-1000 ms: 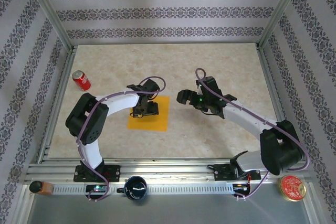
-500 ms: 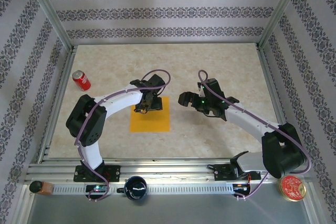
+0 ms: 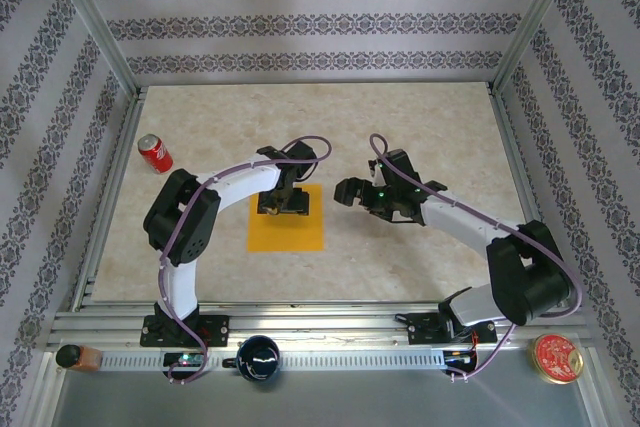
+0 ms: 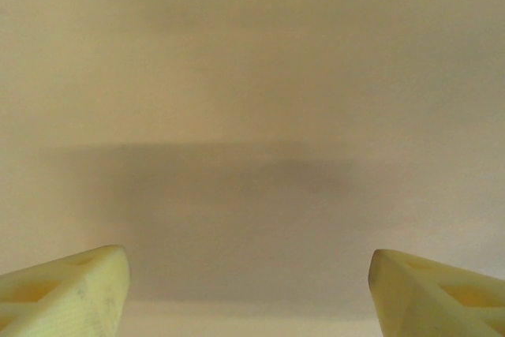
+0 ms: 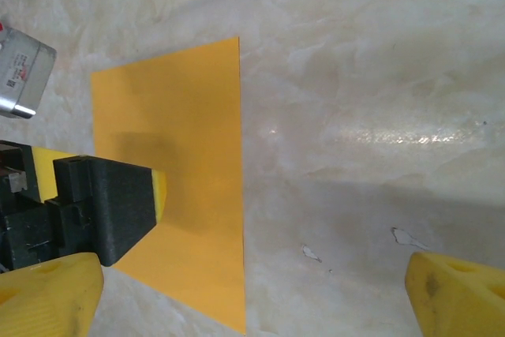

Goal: Fold a paper plane with a square sheet of paper (pick it up from the middle)
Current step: Move the square sheet of paper to the center of the table, then first fold the square sheet of paper in half at the center of the table.

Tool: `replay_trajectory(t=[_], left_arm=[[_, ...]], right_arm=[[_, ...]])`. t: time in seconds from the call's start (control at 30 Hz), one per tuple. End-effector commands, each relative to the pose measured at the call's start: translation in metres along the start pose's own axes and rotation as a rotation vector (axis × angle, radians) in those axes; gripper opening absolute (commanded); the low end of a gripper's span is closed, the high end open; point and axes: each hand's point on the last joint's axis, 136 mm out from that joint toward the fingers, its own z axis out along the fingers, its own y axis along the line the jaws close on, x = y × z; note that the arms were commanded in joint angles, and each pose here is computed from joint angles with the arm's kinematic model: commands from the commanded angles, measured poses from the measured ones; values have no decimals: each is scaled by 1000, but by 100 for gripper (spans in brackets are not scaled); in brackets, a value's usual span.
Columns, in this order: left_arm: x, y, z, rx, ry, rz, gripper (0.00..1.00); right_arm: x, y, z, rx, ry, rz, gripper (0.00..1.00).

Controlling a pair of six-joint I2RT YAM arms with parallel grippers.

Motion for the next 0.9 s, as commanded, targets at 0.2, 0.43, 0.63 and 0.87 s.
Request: replay_trajectory(t=[0.2, 0.43, 0.63, 0.87], left_arm=[[8, 5, 4, -8, 57, 32, 81], [10, 10, 10, -41, 75, 27, 81], [10, 7, 15, -32, 85, 33, 81], [16, 12, 23, -62, 114, 34, 82]], right_arm=[[0, 14, 4, -35, 19, -9, 98], [-1, 16, 3, -37, 14, -12, 98], [0, 15, -1, -32, 9, -17, 98], [-1, 13, -1, -26, 1, -10, 98]])
